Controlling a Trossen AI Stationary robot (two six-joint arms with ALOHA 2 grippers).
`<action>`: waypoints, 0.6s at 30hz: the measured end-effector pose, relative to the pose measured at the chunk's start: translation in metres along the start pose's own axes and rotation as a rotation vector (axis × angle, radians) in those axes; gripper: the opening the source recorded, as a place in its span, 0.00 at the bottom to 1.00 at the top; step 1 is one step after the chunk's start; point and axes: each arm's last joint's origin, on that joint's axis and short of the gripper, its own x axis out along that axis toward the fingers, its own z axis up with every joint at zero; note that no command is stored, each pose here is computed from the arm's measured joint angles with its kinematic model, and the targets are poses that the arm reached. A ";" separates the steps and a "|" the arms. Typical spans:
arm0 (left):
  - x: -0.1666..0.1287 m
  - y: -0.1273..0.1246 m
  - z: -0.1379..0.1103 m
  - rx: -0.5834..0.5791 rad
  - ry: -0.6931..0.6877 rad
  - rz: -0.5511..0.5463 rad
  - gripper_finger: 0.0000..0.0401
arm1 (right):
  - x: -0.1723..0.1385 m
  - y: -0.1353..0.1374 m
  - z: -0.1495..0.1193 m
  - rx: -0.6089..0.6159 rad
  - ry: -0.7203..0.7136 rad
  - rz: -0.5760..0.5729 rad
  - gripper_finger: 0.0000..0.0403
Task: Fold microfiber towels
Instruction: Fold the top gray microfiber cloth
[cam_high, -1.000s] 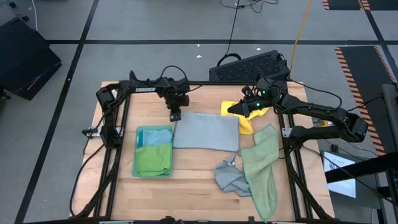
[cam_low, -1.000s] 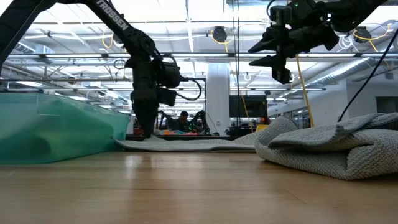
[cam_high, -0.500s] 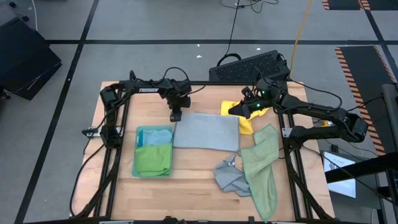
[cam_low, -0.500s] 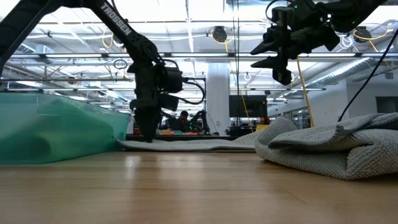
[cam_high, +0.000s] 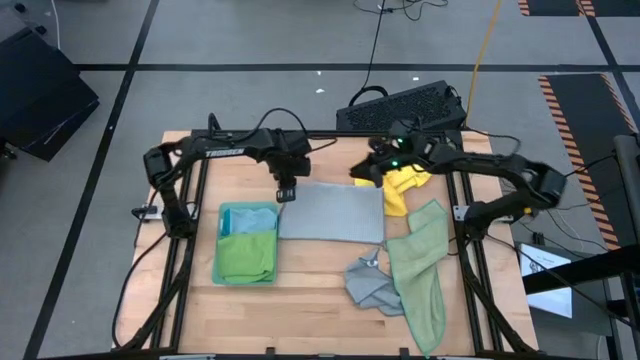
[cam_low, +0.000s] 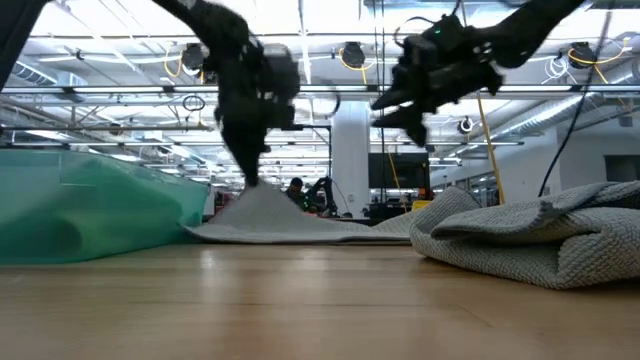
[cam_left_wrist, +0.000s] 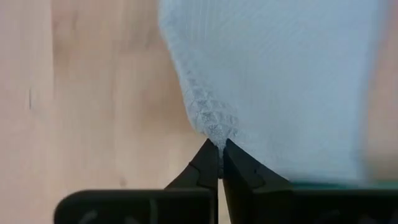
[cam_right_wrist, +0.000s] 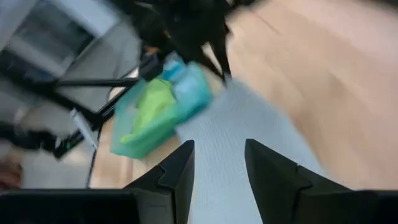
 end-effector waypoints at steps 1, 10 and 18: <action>-0.007 -0.006 0.004 -0.011 -0.026 0.002 0.01 | 0.008 -0.002 0.004 -0.066 -0.013 0.031 0.34; -0.044 -0.051 0.027 -0.054 -0.141 -0.016 0.02 | 0.078 -0.024 0.021 -0.216 0.036 0.197 0.38; -0.045 -0.076 0.034 -0.074 -0.150 -0.025 0.04 | 0.113 -0.005 0.040 -0.335 0.054 0.359 0.50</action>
